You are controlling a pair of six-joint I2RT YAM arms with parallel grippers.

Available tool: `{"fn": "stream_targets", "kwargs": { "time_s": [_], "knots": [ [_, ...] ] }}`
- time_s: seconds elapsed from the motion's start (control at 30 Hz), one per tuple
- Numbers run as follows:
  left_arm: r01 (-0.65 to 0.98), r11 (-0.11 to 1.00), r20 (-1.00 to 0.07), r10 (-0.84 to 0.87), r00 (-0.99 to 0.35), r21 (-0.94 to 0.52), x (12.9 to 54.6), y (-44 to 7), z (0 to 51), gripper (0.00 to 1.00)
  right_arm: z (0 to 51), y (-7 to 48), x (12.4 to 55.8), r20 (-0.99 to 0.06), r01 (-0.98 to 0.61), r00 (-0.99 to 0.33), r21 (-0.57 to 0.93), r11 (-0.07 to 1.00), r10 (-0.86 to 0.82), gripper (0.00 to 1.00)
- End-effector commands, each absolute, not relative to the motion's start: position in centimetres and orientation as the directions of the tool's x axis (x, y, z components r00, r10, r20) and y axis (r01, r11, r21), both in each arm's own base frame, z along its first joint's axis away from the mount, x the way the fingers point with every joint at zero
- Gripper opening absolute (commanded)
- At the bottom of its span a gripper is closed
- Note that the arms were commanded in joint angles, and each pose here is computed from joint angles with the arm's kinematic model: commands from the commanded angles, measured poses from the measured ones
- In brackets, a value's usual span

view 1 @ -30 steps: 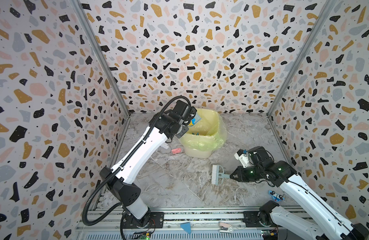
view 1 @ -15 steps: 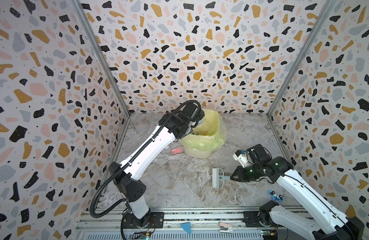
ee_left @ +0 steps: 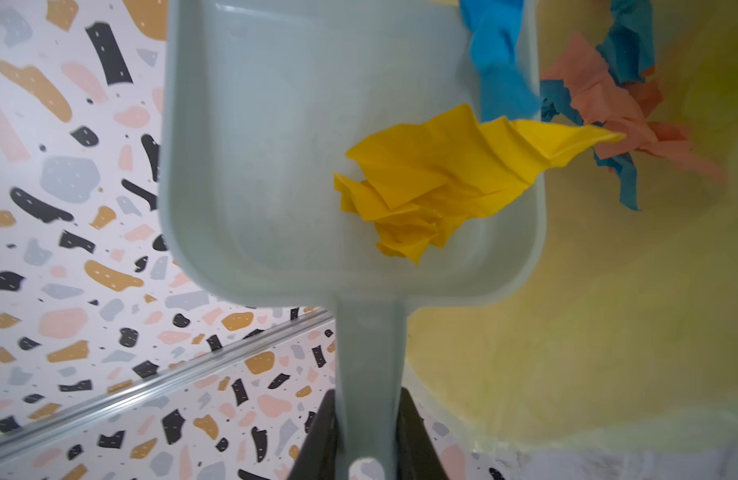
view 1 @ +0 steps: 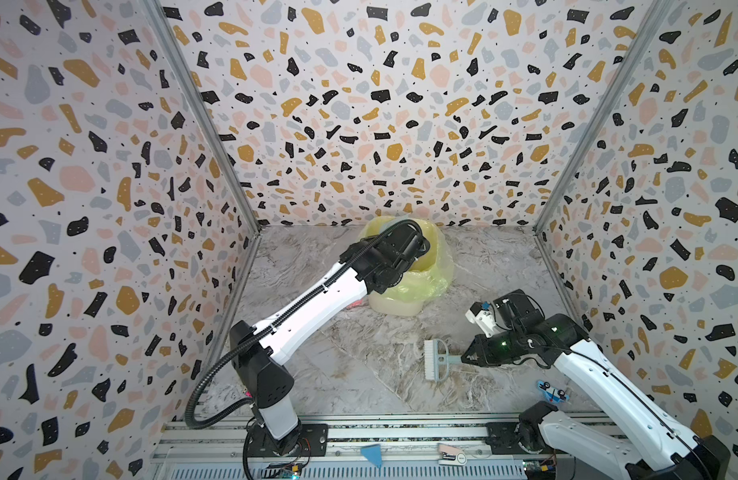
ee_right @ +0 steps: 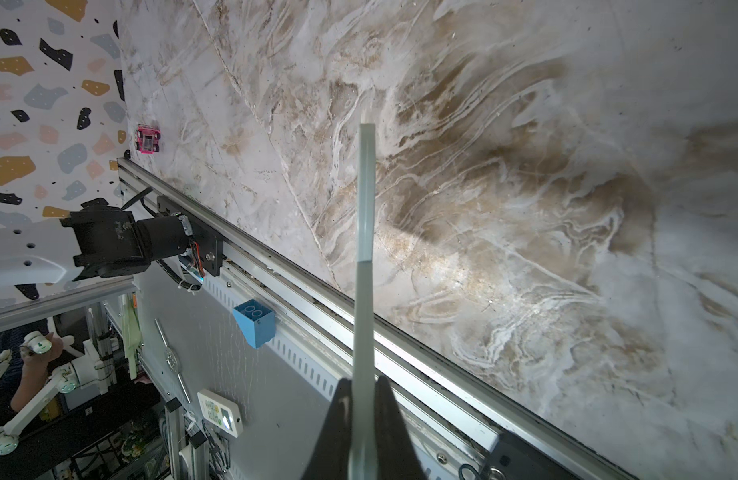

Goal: Sweep away the paper scraps from the table
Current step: 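Tip the dustpan over the yellow bin with the left gripper to empty scraps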

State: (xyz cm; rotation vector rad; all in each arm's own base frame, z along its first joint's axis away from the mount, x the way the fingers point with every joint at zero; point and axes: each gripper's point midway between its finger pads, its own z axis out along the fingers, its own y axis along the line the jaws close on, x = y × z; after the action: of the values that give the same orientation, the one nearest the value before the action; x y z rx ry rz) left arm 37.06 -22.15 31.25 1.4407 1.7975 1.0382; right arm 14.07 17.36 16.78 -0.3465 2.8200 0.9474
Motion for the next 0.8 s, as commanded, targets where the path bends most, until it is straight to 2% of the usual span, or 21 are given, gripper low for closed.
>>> {"fn": "stream_targets", "kwargs": {
  "time_s": [0.0, 0.23, 0.4, 0.63, 0.77],
  "knots": [
    [0.437, -0.001, 0.103, 0.973, -0.209, 0.899, 37.8, -22.7, 32.5, 0.0, 17.9, 17.4, 13.8, -0.238, -0.289, -0.954, 0.584, 0.758, -0.18, 0.0],
    [0.421, -0.013, 0.114, 0.97, -0.216, 0.907, 37.8, -22.4, 32.7, 0.0, 18.0, 17.4, 13.8, -0.248, -0.291, -0.953, 0.59, 0.753, -0.174, 0.0],
    [0.413, 0.035, 0.062, 0.974, -0.22, 0.91, 37.7, -22.6, 33.3, 0.0, 18.0, 17.5, 13.9, -0.254, -0.293, -0.952, 0.591, 0.752, -0.172, 0.0],
    [0.411, 0.227, -0.14, 0.963, -0.231, 0.883, 37.6, -23.6, 34.7, 0.0, 18.3, 17.7, 14.4, -0.269, -0.289, -0.951, 0.598, 0.748, -0.152, 0.0],
    [0.429, 0.3, -0.222, 0.949, -0.223, 0.852, 37.3, -24.1, 34.7, 0.0, 18.3, 17.7, 14.5, -0.28, -0.283, -0.951, 0.606, 0.744, -0.134, 0.0]
  ]
}}
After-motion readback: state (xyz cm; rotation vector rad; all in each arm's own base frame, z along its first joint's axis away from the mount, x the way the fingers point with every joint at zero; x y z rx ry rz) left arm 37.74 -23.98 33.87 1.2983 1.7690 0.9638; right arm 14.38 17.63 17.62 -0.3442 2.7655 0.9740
